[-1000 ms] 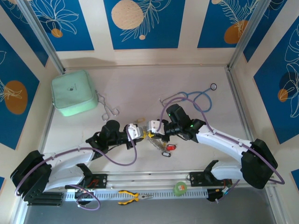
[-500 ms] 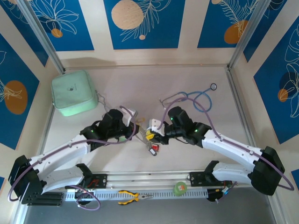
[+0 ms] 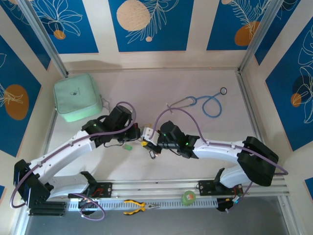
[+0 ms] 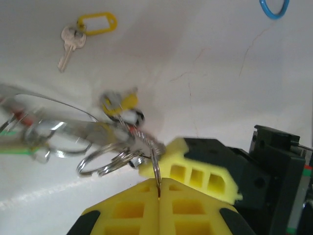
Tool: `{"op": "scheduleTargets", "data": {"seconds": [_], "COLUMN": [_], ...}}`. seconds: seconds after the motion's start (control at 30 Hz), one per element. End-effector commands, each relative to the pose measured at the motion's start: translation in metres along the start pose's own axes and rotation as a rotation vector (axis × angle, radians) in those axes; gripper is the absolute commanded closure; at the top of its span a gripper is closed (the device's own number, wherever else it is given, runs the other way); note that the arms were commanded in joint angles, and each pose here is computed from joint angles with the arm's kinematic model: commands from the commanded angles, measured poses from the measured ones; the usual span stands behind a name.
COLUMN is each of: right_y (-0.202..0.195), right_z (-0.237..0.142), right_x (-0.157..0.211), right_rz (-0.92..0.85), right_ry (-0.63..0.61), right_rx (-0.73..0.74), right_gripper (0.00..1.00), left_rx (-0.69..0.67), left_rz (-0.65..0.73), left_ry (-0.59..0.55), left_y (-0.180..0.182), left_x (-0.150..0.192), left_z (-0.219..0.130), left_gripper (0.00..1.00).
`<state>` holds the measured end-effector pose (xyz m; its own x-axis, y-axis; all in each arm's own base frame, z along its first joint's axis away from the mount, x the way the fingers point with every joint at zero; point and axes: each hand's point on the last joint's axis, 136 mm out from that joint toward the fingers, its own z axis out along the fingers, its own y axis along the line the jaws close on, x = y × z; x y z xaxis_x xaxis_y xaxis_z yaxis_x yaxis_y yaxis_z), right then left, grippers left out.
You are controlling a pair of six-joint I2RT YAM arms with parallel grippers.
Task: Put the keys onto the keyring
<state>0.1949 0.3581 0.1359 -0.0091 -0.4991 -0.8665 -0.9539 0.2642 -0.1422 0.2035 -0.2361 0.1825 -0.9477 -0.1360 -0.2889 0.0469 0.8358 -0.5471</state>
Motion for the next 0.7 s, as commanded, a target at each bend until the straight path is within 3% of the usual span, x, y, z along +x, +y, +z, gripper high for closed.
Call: {"op": "scheduleTargets", "data": {"seconds": [0.0,0.3,0.53,0.67], "right_y": [-0.021,0.019,0.014,0.014], "right_z": [0.001,-0.007,-0.026,-0.039], "right_x": [-0.013,-0.012,-0.016,-0.004], "right_rz": [-0.004,-0.219,-0.233,-0.26], "right_ry": [-0.068,-0.15,-0.215,-0.186], "right_rx": [0.123,0.035,0.091,0.075], "right_gripper": [0.78,0.77,0.77,0.77], "left_rx": [0.038,0.142,0.148,0.153], "left_rz": [-0.226,-0.606,-0.66,-0.727], "left_ry": [0.077,0.085,0.128,0.156], "left_y": [-0.006,-0.008,-0.007,0.001], "left_x": [0.01,0.002,0.004,0.014], "left_z": [-0.01,-0.005,-0.004,0.004], "left_gripper": [1.0,1.0,1.0,1.0]}}
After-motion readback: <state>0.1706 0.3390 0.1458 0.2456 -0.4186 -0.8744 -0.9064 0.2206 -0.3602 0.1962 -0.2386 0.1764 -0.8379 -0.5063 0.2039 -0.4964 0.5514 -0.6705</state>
